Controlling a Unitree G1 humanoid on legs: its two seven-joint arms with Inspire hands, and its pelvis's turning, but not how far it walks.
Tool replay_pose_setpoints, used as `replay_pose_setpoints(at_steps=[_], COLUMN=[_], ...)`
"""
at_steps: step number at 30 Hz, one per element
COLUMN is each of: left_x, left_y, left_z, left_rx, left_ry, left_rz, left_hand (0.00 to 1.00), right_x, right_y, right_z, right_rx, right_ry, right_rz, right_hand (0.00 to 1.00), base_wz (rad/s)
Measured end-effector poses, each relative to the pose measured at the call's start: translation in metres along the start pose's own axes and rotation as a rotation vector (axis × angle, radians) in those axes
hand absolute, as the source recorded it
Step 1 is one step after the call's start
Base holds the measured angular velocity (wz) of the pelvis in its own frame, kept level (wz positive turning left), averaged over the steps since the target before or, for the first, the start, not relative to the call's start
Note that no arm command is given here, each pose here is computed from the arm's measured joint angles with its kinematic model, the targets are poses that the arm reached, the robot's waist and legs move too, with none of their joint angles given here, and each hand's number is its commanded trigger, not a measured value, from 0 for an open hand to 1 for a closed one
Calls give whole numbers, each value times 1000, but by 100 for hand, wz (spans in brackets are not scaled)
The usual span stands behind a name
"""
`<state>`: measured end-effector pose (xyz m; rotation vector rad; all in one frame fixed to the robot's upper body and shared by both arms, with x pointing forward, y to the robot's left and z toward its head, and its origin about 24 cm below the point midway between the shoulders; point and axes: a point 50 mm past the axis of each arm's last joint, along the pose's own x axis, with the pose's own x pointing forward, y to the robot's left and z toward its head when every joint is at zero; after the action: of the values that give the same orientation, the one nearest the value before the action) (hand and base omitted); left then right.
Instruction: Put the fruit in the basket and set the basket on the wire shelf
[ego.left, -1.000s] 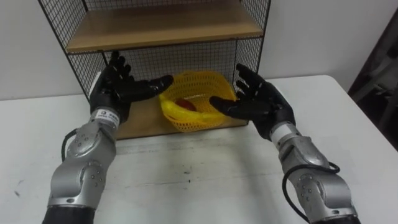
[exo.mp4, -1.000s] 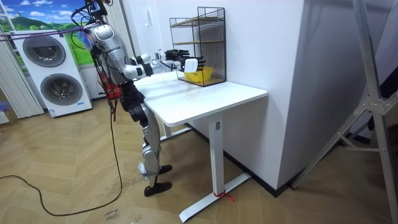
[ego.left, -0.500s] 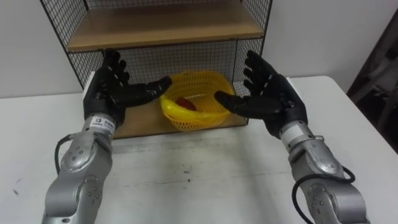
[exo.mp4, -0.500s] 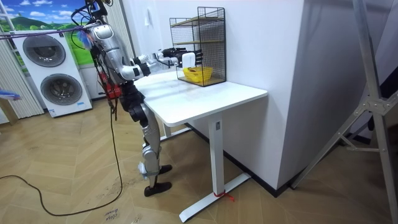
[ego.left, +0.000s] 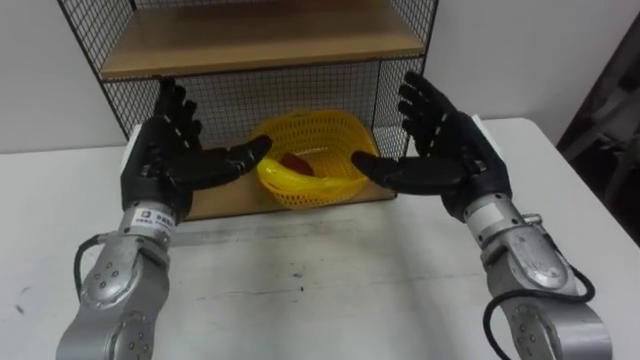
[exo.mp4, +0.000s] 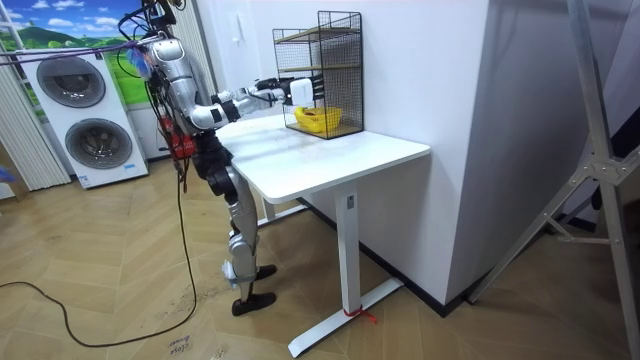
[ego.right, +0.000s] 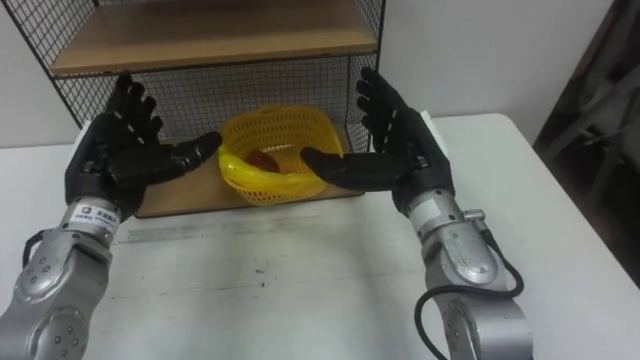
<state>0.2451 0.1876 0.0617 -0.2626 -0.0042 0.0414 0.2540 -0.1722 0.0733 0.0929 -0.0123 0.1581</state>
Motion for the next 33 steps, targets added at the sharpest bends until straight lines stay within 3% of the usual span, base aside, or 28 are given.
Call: replay_pose_setpoints(at_steps=[10,22,25,30,33], left_x=[-13,-41,-50,-73,-88], left_y=[21,59,75,119,135], left_z=[13,21,26,54,68], left_rx=[39,69,93,143,163], left_ry=[-68,-93,-107,-222,-279], left_rz=[53,162,231,479,612], left_hand=[0,0,0,0,0], right_x=[-19,-57,-71,-89,-103], right_y=[-26,-99,-117,-138,-147], right_z=[15,43,53,66,73], right_rx=[-52,-49,-61,-119,-147], right_ry=[-78,-226,-276,-321,-337], right_rz=[-112,-549,-684,-865,-960], right_hand=[0,0,0,0,0], base_wz=[0,0,0,0,7])
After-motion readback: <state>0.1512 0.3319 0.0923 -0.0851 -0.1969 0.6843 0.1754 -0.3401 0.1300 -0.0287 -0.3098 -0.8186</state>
